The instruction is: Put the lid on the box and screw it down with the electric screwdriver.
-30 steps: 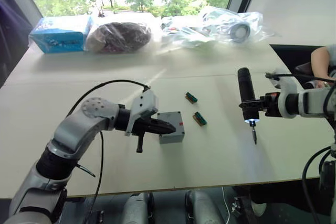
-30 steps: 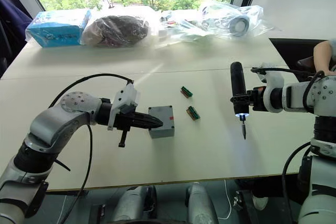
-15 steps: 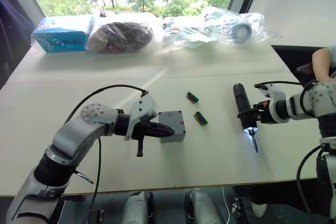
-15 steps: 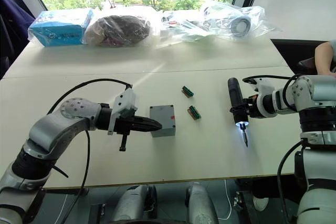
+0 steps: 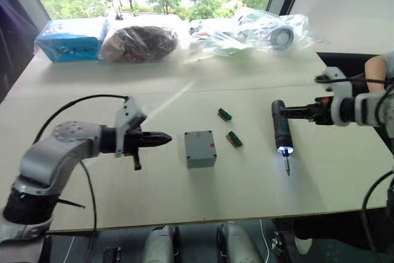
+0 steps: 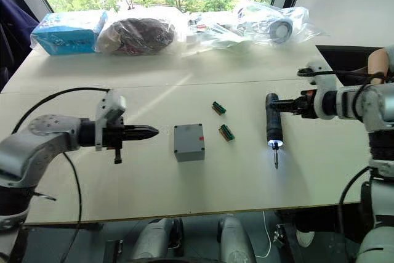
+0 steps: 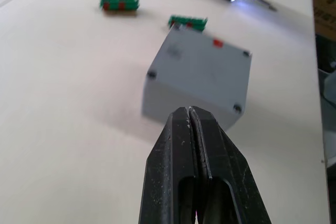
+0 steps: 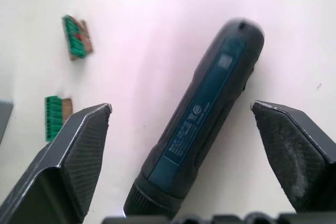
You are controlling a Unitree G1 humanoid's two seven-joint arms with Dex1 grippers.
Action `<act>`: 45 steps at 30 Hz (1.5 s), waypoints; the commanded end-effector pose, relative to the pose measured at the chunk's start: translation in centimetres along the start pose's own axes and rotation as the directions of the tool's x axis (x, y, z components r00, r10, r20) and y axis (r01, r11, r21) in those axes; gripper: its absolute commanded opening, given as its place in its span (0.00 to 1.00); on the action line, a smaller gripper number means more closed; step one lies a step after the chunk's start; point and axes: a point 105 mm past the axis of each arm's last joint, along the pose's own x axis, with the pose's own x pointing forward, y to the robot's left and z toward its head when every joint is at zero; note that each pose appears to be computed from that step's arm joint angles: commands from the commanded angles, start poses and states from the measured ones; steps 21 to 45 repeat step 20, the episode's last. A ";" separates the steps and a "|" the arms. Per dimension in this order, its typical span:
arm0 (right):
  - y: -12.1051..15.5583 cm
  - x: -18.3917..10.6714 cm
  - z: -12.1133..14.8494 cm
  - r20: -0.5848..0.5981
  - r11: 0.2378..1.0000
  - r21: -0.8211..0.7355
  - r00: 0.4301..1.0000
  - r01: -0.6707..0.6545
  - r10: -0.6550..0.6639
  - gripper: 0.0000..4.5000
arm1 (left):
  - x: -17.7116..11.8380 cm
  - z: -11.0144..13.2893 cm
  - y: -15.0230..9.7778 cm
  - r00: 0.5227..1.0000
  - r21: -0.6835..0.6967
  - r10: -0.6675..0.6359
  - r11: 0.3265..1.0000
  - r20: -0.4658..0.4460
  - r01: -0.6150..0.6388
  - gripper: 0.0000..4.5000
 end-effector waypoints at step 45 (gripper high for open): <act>16.4 -2.1 -14.0 -0.238 0.740 -0.213 0.768 -0.638 0.594 0.98 | -3.0 -6.7 -6.2 0.991 -0.257 -0.046 0.966 -0.123 0.013 0.00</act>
